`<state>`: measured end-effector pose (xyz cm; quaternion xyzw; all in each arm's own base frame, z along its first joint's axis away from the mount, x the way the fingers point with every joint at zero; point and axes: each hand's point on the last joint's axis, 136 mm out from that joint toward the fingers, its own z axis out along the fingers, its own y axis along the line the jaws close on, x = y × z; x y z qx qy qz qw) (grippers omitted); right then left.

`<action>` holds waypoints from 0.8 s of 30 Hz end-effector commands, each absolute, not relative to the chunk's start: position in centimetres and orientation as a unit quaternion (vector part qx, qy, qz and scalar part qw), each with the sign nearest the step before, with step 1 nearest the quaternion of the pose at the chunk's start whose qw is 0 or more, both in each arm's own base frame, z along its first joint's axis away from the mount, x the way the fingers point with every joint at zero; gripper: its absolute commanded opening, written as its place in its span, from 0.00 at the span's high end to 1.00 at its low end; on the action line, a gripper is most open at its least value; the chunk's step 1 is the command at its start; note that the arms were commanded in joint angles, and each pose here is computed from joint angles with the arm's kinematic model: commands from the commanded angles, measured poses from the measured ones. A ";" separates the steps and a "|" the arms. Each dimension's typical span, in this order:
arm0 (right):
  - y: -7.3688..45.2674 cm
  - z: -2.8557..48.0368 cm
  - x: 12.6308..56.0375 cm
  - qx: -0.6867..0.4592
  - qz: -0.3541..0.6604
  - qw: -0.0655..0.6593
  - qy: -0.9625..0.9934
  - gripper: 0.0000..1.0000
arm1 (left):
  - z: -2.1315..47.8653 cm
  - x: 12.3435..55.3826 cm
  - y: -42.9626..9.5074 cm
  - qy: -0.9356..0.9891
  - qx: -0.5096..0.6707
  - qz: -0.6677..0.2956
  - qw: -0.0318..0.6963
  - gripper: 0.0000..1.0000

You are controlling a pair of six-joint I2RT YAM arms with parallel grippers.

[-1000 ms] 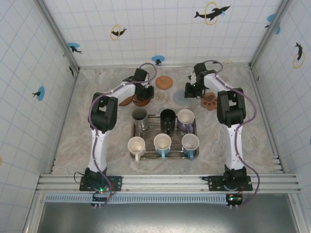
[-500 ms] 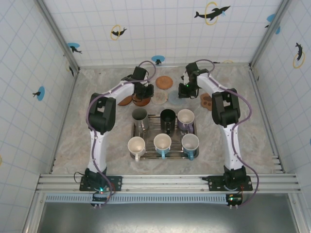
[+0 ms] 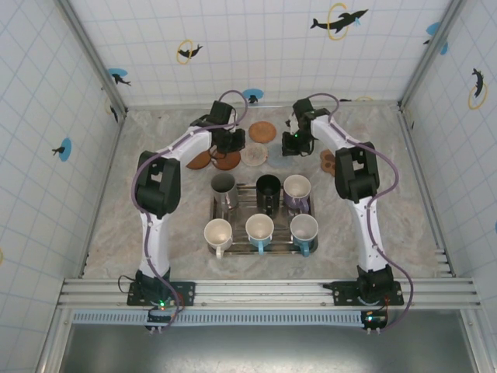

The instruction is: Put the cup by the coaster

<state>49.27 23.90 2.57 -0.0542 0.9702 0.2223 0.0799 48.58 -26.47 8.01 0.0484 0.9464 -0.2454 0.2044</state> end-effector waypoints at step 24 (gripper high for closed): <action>25.6 3.2 50.1 -0.051 0.250 0.084 0.963 1.00 | 5.5 48.1 -31.6 0.927 0.074 -0.325 0.172 1.00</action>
